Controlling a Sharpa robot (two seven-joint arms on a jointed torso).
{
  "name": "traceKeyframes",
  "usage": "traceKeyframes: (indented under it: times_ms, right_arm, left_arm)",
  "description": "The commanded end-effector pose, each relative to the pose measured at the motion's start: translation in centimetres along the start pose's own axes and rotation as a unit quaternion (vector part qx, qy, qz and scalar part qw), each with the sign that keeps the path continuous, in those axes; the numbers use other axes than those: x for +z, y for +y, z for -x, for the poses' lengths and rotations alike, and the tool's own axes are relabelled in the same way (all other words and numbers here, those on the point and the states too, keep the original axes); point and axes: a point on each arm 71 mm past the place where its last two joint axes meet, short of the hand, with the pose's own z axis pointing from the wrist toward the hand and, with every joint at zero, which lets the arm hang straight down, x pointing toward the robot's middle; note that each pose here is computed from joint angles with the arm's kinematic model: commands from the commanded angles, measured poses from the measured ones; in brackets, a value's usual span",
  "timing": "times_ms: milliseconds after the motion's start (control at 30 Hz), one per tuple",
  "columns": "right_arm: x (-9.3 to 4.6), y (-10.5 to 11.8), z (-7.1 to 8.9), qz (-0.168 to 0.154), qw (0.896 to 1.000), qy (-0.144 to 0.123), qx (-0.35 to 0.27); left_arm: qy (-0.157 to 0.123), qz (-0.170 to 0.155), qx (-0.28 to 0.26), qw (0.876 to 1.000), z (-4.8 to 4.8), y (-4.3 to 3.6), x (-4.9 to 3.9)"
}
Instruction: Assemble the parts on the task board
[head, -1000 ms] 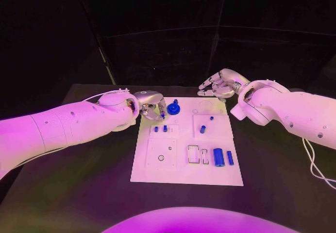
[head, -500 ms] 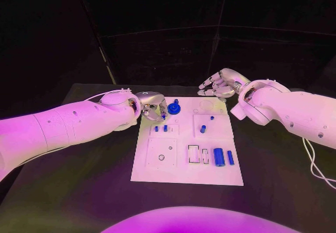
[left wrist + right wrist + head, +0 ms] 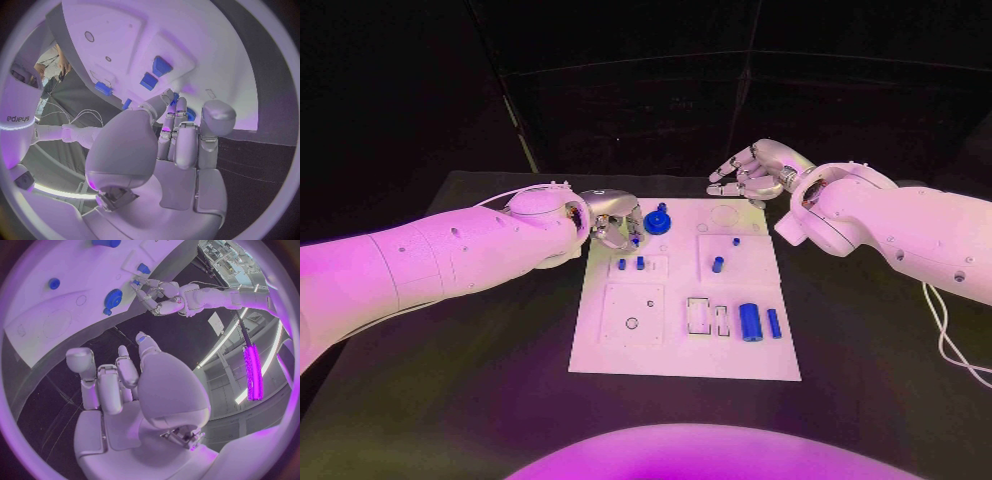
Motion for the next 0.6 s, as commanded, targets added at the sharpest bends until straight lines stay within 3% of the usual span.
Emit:
traceKeyframes:
  times_ms: [33, 600]
  right_arm:
    - [0.03, 0.17, 0.06, 0.005, 1.000, -0.001, 0.000]
    - [0.01, 0.12, 0.11, 0.005, 1.000, -0.002, 0.000]
  left_arm:
    - [0.012, 0.005, -0.002, 1.000, -0.20, 0.02, 0.03]
    - [0.014, 0.009, -0.002, 1.000, -0.29, 0.17, 0.09]
